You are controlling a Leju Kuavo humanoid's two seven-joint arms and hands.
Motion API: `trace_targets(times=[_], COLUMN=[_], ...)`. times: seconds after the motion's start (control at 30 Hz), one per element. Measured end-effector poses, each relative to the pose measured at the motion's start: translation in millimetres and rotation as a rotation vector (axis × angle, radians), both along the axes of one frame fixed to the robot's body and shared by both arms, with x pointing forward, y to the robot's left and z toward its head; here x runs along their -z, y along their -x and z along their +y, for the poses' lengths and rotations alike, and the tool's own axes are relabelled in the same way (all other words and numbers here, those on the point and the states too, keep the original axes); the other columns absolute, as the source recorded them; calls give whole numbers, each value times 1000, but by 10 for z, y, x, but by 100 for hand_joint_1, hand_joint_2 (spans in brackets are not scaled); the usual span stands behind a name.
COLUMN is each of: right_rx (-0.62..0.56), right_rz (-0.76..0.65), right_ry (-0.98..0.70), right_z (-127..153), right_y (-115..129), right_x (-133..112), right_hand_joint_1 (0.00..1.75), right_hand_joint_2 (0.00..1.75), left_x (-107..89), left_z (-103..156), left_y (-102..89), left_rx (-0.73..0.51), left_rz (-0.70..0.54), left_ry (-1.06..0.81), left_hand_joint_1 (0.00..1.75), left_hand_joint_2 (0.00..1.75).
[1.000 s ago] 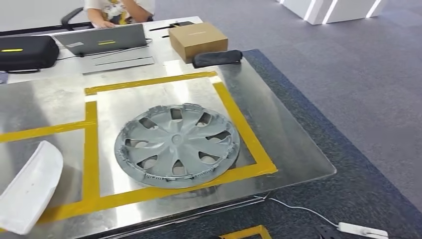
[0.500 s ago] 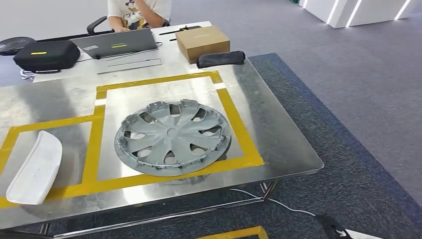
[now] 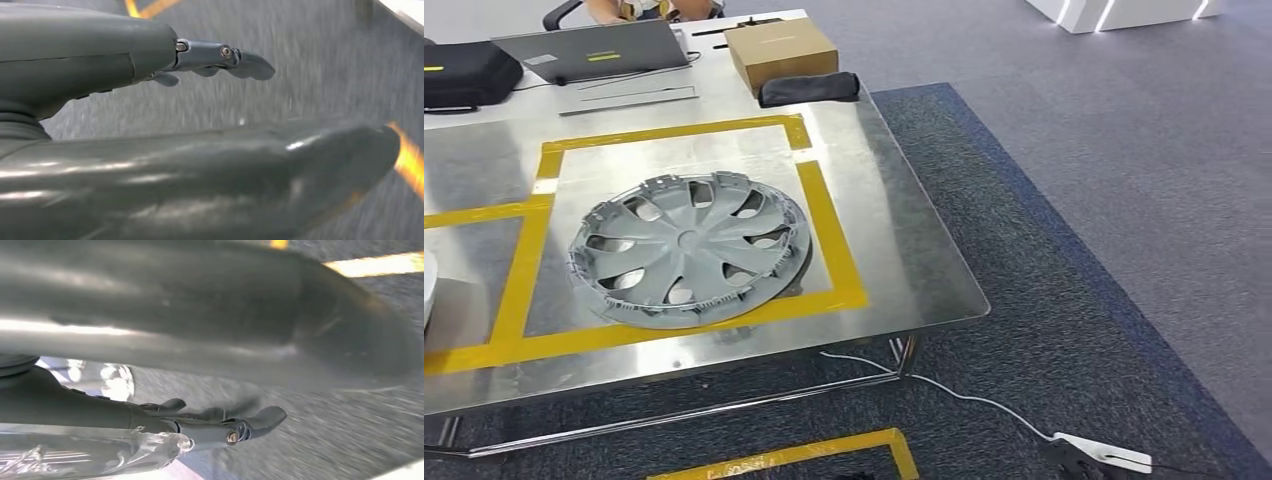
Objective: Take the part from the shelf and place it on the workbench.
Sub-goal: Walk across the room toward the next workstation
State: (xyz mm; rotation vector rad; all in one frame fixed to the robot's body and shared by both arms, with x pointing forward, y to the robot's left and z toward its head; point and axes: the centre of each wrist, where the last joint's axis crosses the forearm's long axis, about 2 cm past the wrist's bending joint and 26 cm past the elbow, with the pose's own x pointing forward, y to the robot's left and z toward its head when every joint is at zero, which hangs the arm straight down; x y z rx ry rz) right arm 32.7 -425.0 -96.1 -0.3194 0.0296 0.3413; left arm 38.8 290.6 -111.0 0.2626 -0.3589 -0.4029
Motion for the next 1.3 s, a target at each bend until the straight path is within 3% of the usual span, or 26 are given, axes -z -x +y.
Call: trace_targets(times=[0.37, 0.77, 1.3], right_rx=[101, 126, 116], right_rz=[58, 27, 50], right_ry=[-68, -82, -95], right_z=[-48, -46, -56], right_y=[104, 34, 122], right_x=[-3, -8, -4], right_hand_joint_1=[0, 0, 0], right_hand_joint_2=[0, 0, 0], left_x=[11, 16, 14], left_z=[-46, -13, 15], left_y=[45, 88, 58], left_rx=[-23, -36, -32], left_rz=[24, 28, 29], left_ry=[108, 117, 116], left_hand_joint_1=[0, 0, 0], left_hand_joint_2=[0, 0, 0])
